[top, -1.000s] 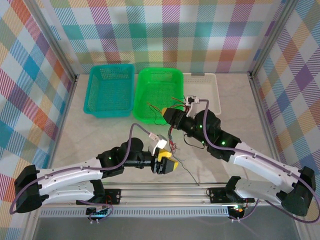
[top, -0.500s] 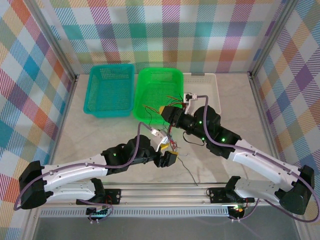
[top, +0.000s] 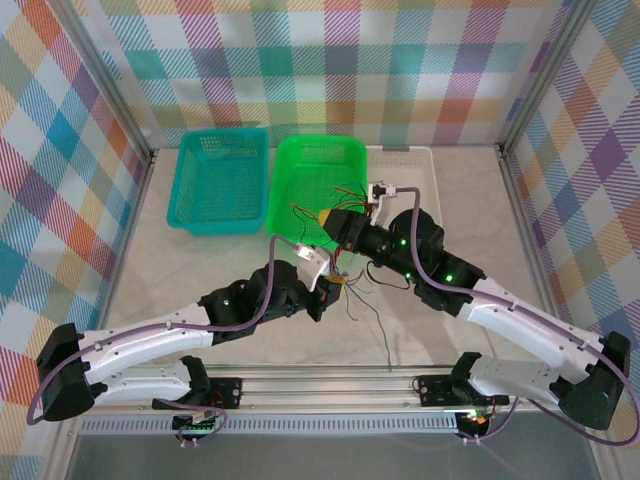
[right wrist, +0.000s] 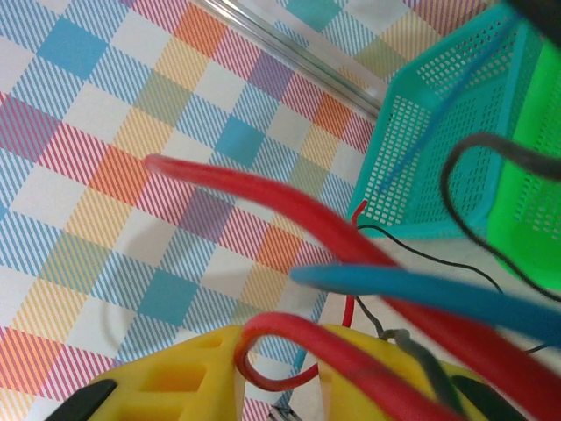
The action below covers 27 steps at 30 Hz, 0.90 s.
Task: Untangle the cables
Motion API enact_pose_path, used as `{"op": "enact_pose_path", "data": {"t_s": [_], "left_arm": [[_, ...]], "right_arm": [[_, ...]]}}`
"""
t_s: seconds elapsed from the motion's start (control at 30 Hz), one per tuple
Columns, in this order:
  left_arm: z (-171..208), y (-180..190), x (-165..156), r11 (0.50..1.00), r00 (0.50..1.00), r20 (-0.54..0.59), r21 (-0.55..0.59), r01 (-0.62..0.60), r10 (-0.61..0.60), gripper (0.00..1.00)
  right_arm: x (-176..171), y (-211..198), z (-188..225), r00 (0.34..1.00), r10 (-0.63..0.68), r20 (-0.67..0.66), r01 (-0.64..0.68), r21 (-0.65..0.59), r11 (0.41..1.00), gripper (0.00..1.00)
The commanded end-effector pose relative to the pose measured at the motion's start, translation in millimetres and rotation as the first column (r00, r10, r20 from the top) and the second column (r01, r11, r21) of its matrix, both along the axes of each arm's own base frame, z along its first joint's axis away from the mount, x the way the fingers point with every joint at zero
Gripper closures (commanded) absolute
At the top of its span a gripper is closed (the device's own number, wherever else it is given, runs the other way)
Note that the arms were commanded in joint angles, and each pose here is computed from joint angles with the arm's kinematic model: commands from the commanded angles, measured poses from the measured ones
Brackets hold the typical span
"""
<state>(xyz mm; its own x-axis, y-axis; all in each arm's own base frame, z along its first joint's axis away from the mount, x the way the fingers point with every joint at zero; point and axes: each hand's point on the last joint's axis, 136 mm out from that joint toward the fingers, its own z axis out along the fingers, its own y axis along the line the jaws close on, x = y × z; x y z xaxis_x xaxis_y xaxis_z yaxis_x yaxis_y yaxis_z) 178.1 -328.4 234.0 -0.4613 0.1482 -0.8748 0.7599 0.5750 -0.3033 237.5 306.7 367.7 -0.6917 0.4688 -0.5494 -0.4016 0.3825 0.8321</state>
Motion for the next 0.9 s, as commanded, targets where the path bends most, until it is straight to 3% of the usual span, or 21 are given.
{"op": "enact_pose_path", "data": {"t_s": [0.0, 0.33, 0.63, 0.87], "left_arm": [[32, 4, -9, 0.997, 0.999, 0.000, -0.066, 0.045, -0.045, 1.00], [60, 23, -32, 0.989, 0.983, -0.113, -0.049, 0.140, -0.144, 1.00], [72, 40, -13, 0.992, 0.984, -0.138, -0.071, 0.108, -0.117, 1.00], [80, 49, 17, 0.997, 0.987, -0.153, -0.074, 0.029, -0.040, 1.00]], "right_arm": [[7, -24, 6, 0.998, -0.064, 0.006, 0.064, 0.014, 0.998, 1.00], [42, -89, -11, 0.975, -0.216, -0.059, 0.214, -0.035, 0.976, 1.00], [56, -100, -34, 0.967, -0.221, -0.127, 0.212, -0.076, 0.974, 1.00], [76, -118, -68, 0.938, -0.238, -0.253, 0.216, -0.114, 0.970, 1.00]]}}
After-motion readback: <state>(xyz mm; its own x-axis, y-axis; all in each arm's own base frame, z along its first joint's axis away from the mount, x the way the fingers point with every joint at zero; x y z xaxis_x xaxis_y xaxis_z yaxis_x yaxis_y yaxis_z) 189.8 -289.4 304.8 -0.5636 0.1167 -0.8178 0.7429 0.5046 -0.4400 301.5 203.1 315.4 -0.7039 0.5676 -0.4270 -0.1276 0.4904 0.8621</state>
